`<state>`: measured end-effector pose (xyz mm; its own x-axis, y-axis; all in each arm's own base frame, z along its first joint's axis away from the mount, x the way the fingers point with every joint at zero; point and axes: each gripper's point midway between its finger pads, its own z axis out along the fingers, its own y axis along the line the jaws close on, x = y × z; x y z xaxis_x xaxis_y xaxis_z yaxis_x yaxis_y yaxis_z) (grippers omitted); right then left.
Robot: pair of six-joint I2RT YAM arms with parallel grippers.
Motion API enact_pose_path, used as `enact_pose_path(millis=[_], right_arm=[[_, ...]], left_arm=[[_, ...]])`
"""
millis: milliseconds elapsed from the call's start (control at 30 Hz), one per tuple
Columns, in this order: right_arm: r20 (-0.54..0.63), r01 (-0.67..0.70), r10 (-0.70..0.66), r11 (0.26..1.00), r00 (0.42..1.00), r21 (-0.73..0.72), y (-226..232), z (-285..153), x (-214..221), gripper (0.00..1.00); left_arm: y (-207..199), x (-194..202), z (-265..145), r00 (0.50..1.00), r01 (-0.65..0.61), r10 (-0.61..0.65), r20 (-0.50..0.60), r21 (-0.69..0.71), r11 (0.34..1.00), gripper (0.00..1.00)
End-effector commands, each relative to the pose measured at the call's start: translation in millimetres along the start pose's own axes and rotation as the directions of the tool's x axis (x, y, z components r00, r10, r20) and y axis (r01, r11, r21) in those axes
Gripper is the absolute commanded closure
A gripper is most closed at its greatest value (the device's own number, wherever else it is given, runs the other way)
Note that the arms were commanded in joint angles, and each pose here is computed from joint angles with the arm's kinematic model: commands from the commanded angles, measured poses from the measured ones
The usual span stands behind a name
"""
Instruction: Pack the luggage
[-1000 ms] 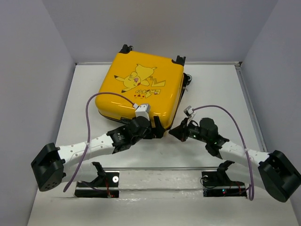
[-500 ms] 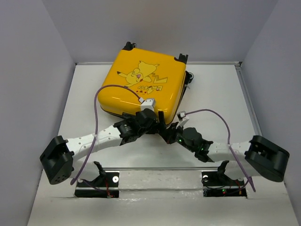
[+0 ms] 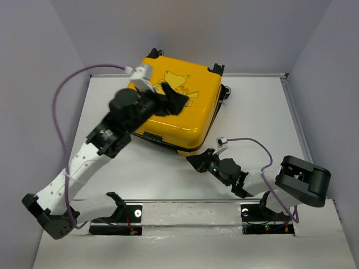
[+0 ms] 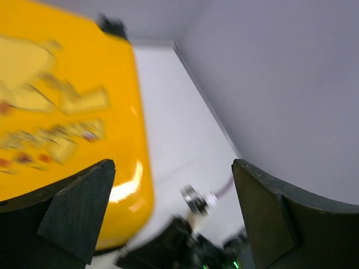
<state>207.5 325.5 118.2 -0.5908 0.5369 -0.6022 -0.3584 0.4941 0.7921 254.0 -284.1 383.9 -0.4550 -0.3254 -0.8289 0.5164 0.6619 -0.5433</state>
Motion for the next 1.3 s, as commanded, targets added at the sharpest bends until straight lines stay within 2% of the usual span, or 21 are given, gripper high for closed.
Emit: enact_pose_path(millis=[0,33,67,100,167,200,267,367,500,700,733,833,867,900,1000,1067,1267], right_arm=[[-0.016,0.026,-0.026,0.999,1.0,0.022,-4.6,-15.6,3.2,0.93],[-0.021,0.045,-0.045,0.999,0.999,0.027,-3.7,-18.2,1.0,0.93],[-0.024,0.069,-0.068,0.997,0.997,0.04,-5.1,-19.1,-0.3,0.93],[-0.029,0.082,-0.08,0.996,0.996,0.047,-4.7,-19.9,-1.6,0.93],[-0.056,0.131,-0.128,0.99,0.99,0.057,-0.8,-21.4,-3.9,0.93],[-0.066,0.158,-0.154,0.985,0.986,0.074,-2.8,-21.7,-4.7,0.93],[-0.096,0.212,-0.204,0.974,0.974,0.08,-1.0,-24.2,-5.8,0.93],[-0.141,0.253,-0.238,0.963,0.961,0.097,0.0,-24.0,-4.6,0.93],[-0.174,0.274,-0.254,0.957,0.951,0.097,0.4,-22.2,-0.1,0.93],[-0.192,0.292,-0.276,0.955,0.942,0.059,6.6,-13.3,6.0,0.93],[-0.19,0.296,-0.281,0.954,0.941,0.054,9.0,-9.6,5.8,0.93],[-0.173,0.33,-0.319,0.943,0.932,0.043,19.6,-1.8,4.6,0.93],[-0.169,0.355,-0.346,0.934,0.923,0.028,29.4,4.8,6.1,0.93],[-0.156,0.371,-0.362,0.928,0.919,0.036,33.4,9.7,4.8,0.93],[-0.136,0.421,-0.413,0.906,0.901,0.038,53.8,29.6,10.1,0.93],[-0.111,0.435,-0.43,0.9,0.896,0.02,76.9,44.0,10.5,0.93],[-0.227,0.553,-0.539,0.833,0.811,-0.001,84.5,68.6,65.2,0.93]], left_arm=[[86.4,-71.7,-28.4,0.986,-0.05,0.09,0.142,-0.264,0.963,0.01],[109.5,-74.9,-30.8,0.985,-0.035,0.086,0.149,-0.316,0.948,0.01],[152.7,-88.4,-42.7,0.979,0.0,0.085,0.186,-0.415,0.91,0.01],[183.0,-81.0,-47.1,0.982,0.025,0.069,0.178,-0.478,0.878,0.01],[219.3,-82.1,-55.8,0.98,0.061,0.048,0.196,-0.516,0.854,0.01],[253.2,-88.6,-71.3,0.973,0.103,0.038,0.226,-0.581,0.807,0.01],[293.4,-87.0,-86.5,0.967,0.152,0.018,0.255,-0.629,0.762,0.01],[321.3,-79.8,-78.9,0.974,0.159,-0.015,0.226,-0.638,0.753,0.01],[328.3,-65.1,-44.0,0.989,0.145,-0.101,0.109,-0.555,0.819,0.01],[338.3,-31.4,-14.2,0.969,0.243,-0.231,0.084,-0.464,0.852,0.01],[336.6,-10.0,-9.9,0.959,0.27,-0.278,0.05,-0.442,0.855,0.01],[316.0,25.2,12.9,0.947,0.299,-0.322,0.004,-0.385,0.873,0.01],[293.5,35.7,25.7,0.948,0.288,-0.316,-0.03,-0.335,0.897,0.01],[284.3,49.8,28.3,0.935,0.318,-0.351,-0.051,-0.319,0.893,0.01],[247.2,52.9,32.5,0.935,0.337,-0.352,-0.035,-0.22,0.916,0.01],[237.0,58.2,26.3,0.924,0.371,-0.381,-0.015,-0.199,0.907,0.01],[218.7,62.7,7.0,0.917,0.396,-0.398,0.018,-0.166,0.903,0.01]])
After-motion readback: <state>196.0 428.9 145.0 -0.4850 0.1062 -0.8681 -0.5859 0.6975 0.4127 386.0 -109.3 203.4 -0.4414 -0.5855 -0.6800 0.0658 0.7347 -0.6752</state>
